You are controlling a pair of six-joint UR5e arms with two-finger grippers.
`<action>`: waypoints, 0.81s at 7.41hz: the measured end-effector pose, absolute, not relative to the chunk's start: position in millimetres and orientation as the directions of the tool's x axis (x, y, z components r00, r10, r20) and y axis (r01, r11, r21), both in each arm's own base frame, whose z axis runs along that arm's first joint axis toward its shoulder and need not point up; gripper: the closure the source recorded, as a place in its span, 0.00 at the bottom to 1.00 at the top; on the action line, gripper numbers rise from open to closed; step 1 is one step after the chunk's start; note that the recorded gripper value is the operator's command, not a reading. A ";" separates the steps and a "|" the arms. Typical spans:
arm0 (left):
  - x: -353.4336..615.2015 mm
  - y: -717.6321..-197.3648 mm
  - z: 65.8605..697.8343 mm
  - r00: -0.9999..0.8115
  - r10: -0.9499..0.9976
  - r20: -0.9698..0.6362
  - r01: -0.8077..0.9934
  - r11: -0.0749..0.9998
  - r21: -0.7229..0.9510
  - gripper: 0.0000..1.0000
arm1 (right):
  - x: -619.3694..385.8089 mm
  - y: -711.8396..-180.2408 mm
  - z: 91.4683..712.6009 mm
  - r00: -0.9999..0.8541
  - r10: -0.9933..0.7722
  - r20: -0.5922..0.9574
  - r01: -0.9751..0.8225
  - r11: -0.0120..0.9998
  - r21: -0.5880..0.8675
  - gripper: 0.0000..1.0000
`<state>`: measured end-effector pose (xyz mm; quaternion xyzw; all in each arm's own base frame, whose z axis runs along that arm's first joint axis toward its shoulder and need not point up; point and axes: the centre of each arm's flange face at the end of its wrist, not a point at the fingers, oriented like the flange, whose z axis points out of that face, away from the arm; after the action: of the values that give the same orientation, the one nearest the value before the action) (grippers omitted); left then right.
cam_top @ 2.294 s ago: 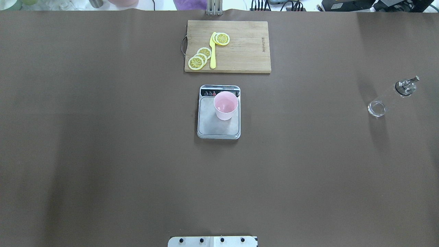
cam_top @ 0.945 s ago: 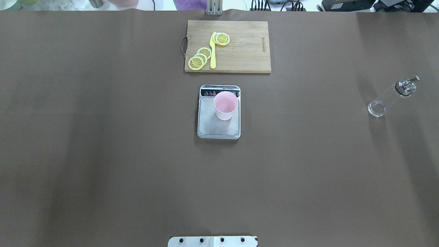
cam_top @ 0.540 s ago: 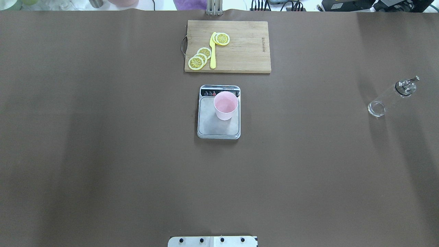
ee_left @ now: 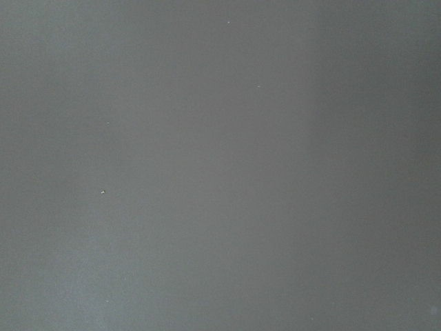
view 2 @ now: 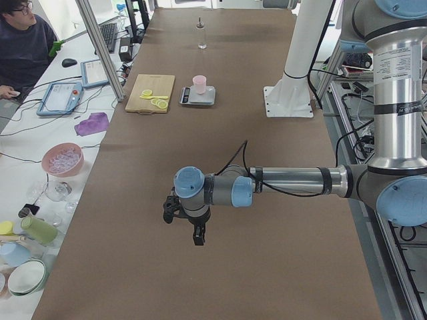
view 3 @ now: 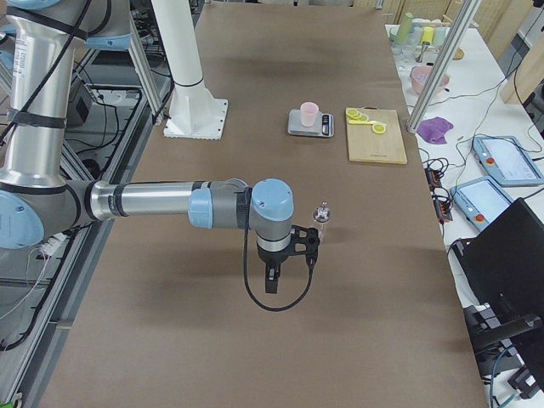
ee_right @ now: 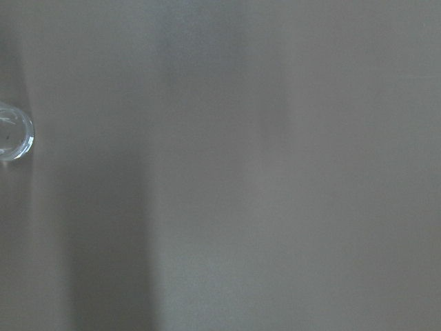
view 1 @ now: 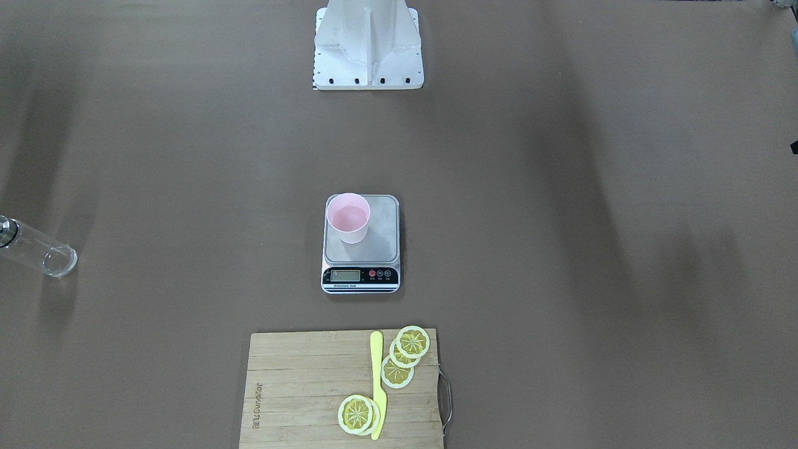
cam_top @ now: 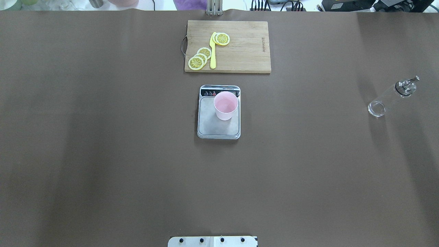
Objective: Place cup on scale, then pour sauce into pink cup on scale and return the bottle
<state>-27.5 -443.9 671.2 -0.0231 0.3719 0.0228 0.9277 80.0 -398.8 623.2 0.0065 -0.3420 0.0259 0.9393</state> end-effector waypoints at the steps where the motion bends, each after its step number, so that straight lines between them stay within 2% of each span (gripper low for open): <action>1: -27.4 -444.3 671.2 0.722 0.025 -0.691 -0.059 0.998 -0.026 0.02 | 80.1 -398.2 632.7 0.765 0.055 0.641 -0.053 0.998 -0.023 0.00; 3: -27.7 -443.7 670.6 0.722 0.025 -0.691 -0.058 0.998 -0.025 0.02 | 80.3 -398.4 651.5 0.766 0.075 0.638 -0.053 0.997 -0.054 0.00; 6: -26.0 -456.3 644.1 0.715 0.066 -0.696 -0.058 0.998 0.035 0.02 | 76.0 -419.8 635.4 0.767 0.044 0.640 -0.045 0.999 -0.015 0.00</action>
<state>-26.0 -456.3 644.1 0.0051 0.3761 0.0336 0.9260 76.0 -419.8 635.4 0.0005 -0.3405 0.0236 0.9399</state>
